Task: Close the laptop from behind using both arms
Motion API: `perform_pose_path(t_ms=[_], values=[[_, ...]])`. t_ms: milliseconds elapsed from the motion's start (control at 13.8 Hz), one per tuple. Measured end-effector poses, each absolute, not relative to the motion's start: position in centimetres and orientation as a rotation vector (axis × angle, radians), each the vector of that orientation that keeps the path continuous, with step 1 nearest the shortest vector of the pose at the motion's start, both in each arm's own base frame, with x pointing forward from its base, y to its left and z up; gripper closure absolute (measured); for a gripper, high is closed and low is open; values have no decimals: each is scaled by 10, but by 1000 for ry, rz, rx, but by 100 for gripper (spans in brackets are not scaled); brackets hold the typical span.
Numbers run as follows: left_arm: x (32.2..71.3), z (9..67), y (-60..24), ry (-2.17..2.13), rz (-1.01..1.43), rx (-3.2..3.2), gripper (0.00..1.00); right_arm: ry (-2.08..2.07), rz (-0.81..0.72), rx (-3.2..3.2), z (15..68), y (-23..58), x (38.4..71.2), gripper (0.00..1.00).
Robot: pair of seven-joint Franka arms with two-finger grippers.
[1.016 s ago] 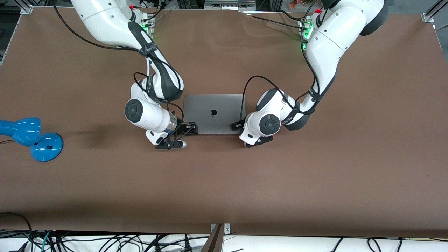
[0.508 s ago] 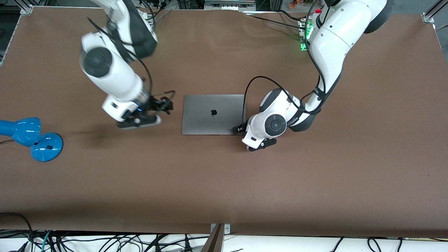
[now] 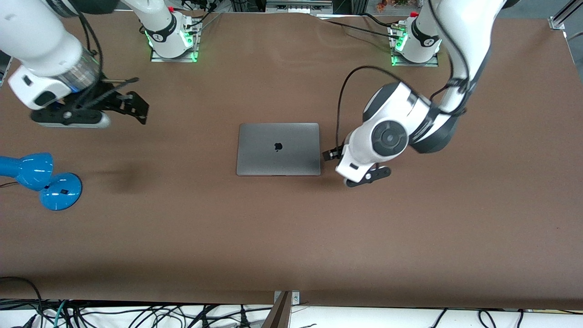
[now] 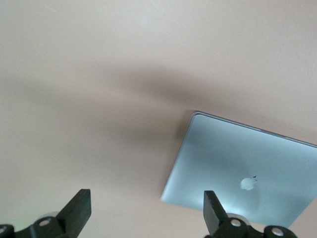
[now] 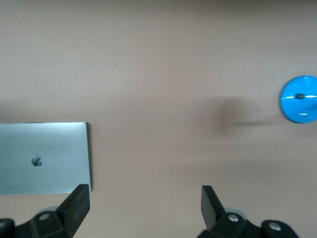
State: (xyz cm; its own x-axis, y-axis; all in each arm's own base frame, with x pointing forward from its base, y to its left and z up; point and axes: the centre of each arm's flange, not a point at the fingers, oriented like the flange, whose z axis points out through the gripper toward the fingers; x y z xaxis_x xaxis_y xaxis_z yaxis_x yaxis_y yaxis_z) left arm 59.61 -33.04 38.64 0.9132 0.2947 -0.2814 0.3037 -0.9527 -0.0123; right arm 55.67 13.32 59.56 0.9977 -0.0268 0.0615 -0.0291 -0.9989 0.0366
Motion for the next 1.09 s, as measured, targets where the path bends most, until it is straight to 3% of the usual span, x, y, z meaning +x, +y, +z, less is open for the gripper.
perform_pose_path(t_ms=[435, 1088], values=[[600, 501, -231, 265, -295, 3098, 0, -218, 61, 3132, 630, 74, 540, 0], [582, 591, -127, 29, -139, 3222, 0, -230, -6, 3162, 628, 33, 538, 0]])
